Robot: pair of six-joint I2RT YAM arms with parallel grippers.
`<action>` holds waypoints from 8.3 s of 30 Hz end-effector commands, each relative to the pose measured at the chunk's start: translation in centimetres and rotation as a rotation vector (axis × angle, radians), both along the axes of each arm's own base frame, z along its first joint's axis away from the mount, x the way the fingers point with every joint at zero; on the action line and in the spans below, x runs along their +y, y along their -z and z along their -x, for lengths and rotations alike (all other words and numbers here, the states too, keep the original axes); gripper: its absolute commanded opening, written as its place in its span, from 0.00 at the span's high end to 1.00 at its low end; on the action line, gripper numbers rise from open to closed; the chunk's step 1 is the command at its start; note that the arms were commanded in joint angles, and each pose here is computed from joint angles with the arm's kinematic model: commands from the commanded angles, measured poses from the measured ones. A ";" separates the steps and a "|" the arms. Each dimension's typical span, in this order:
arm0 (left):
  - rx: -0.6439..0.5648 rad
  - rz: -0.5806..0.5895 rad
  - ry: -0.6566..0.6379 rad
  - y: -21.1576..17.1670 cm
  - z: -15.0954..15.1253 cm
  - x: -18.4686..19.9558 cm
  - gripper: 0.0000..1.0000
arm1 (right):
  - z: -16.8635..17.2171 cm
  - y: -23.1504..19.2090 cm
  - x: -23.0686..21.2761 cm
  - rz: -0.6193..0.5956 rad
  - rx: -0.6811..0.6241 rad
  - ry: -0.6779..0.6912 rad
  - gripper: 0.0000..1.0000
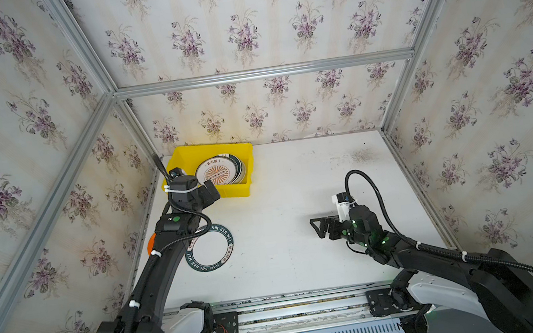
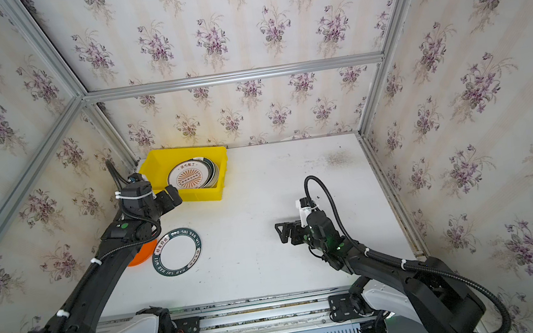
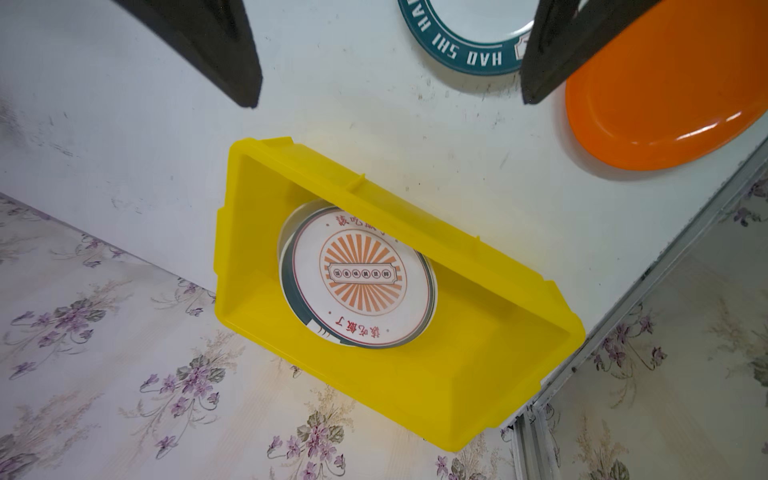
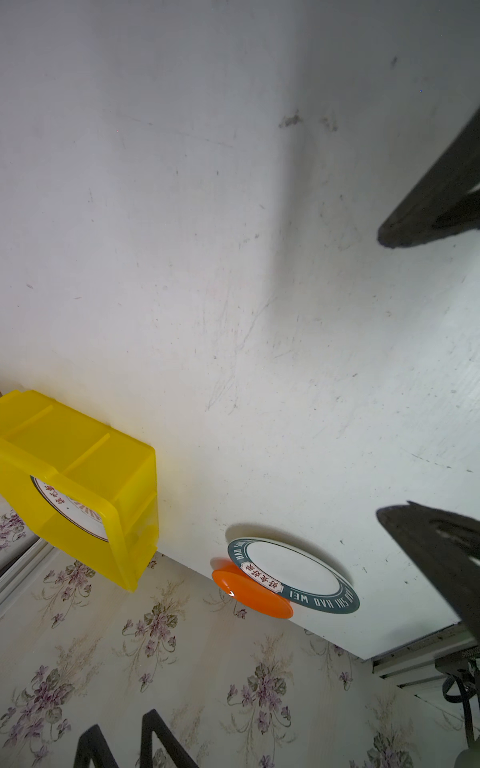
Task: Place the plates into the plastic bin on the countertop
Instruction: 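Move the left gripper over the HAO SHI HAO WEI plate, then grasp the HAO SHI HAO WEI plate's rim with the left gripper and tilt it up, then carry the upright plate with the left gripper into the yellow bin, then lower the plate onto the stack and open the left gripper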
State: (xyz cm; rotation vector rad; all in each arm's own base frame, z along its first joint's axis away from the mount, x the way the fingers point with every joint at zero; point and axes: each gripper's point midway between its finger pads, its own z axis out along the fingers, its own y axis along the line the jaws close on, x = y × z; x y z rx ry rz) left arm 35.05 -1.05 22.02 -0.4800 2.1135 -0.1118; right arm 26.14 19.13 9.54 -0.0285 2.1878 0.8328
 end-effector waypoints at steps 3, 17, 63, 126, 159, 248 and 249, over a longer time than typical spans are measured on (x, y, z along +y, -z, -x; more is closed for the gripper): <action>0.086 0.079 -0.115 4.1 4.8 0.9 0.00 | 0.2 -0.4 0.8 -0.042 0.011 -0.027 0.02; 0.288 0.177 -0.166 11.1 13.1 1.1 0.00 | -0.1 -0.2 1.3 -0.054 0.029 -0.036 0.02; 0.468 0.349 -0.272 20.5 13.7 0.1 0.15 | 0.5 -0.7 -2.1 0.086 -0.020 0.052 0.02; 0.421 0.618 -0.246 21.4 9.4 -3.2 1.00 | 1.0 0.0 -3.7 0.102 0.033 0.118 0.02; 0.219 0.324 0.292 12.6 4.9 -10.0 1.00 | 3.0 -1.8 -1.7 -0.123 0.130 0.069 0.02; -0.217 0.197 -0.057 -2.2 -6.1 2.9 0.00 | 2.1 -4.2 -1.4 -0.112 0.164 0.091 0.04; -0.229 0.195 -0.055 -2.4 -5.3 2.9 0.00 | 2.1 -4.4 -1.2 -0.119 0.161 0.085 0.04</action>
